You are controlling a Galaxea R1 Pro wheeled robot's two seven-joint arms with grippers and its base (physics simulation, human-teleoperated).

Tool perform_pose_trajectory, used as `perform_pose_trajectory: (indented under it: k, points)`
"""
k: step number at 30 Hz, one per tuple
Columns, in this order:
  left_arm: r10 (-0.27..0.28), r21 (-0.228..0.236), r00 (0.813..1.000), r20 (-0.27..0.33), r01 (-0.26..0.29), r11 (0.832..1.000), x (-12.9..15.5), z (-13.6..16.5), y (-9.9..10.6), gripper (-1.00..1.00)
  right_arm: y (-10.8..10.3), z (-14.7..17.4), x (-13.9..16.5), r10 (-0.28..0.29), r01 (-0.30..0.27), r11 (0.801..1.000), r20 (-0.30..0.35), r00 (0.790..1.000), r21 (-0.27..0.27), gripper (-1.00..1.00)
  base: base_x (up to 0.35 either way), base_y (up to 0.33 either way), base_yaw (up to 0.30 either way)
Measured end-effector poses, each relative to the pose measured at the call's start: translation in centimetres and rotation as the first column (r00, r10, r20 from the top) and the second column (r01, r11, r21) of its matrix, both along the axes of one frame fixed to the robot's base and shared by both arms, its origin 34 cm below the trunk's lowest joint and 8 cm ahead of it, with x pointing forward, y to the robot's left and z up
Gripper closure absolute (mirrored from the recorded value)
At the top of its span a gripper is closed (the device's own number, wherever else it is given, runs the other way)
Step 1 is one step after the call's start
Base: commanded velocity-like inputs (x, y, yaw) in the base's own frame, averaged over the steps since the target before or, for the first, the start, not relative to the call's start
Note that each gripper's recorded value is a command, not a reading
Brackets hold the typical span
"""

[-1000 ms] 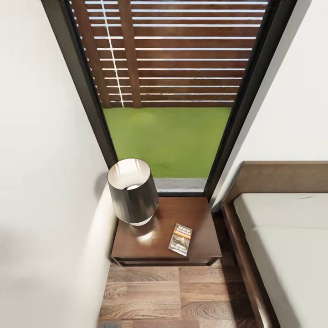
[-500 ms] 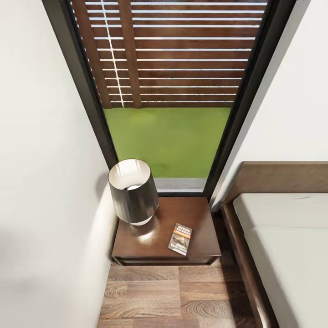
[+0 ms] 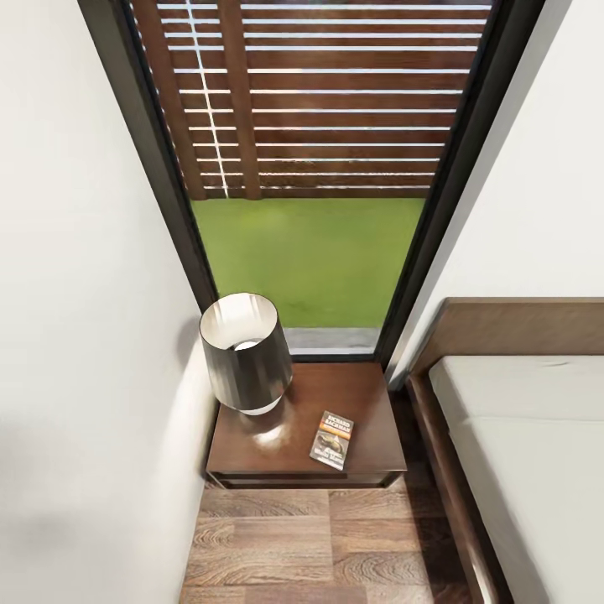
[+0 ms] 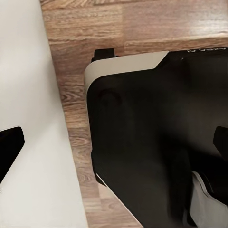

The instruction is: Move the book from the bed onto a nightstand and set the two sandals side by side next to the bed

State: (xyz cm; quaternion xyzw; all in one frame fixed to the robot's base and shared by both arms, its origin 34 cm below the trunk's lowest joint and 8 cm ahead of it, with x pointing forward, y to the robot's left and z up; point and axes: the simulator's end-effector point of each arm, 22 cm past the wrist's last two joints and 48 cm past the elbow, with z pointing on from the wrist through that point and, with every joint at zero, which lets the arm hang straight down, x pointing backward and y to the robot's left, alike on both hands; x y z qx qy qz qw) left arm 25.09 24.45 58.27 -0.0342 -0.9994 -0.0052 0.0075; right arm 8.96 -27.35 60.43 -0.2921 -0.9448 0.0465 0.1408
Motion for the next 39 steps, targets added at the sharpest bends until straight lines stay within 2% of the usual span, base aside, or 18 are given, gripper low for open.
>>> perform_pose_trajectory:
  k: [39]
  points:
    - [0.001,0.007,0.998,-0.066,0.0,1.0,-6.1,0.4,0.3,-1.0,0.1,0.0,-0.1,0.0,0.0,1.0,-0.002,1.0,0.001,-1.0,0.0,0.0,0.0]
